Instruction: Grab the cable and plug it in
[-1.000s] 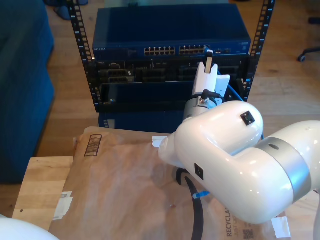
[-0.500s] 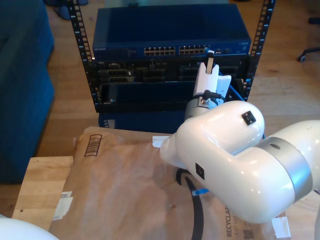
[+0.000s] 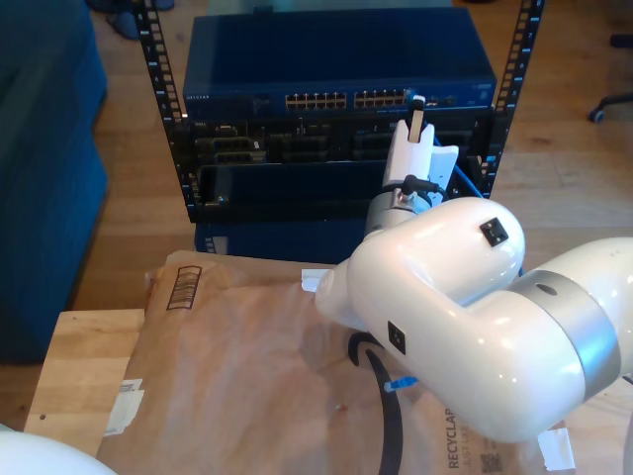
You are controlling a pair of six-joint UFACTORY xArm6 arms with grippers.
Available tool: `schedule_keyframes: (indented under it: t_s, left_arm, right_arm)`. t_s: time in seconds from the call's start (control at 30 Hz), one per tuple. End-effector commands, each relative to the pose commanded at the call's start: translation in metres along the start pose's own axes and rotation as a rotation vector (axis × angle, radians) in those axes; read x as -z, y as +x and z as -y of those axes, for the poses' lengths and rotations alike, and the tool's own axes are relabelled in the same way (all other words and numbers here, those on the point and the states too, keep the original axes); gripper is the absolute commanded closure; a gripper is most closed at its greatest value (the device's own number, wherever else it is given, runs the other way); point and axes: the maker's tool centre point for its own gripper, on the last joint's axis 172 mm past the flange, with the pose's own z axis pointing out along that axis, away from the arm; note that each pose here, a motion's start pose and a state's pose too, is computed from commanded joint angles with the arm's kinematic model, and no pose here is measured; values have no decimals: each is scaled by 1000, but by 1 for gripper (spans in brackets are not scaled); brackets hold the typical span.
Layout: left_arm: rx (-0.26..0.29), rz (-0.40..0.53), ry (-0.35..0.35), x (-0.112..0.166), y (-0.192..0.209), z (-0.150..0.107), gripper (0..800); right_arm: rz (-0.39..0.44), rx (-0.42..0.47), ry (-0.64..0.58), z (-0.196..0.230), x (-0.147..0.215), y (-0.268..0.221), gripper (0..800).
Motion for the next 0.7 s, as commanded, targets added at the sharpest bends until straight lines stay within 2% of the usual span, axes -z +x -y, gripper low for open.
schedule_keyframes:
  t_s: [0.7]
  left_arm:
    - [0,0,0,0,0,0,0]
  right_arm:
    - [-4,-4,0,1,-1,3,800]
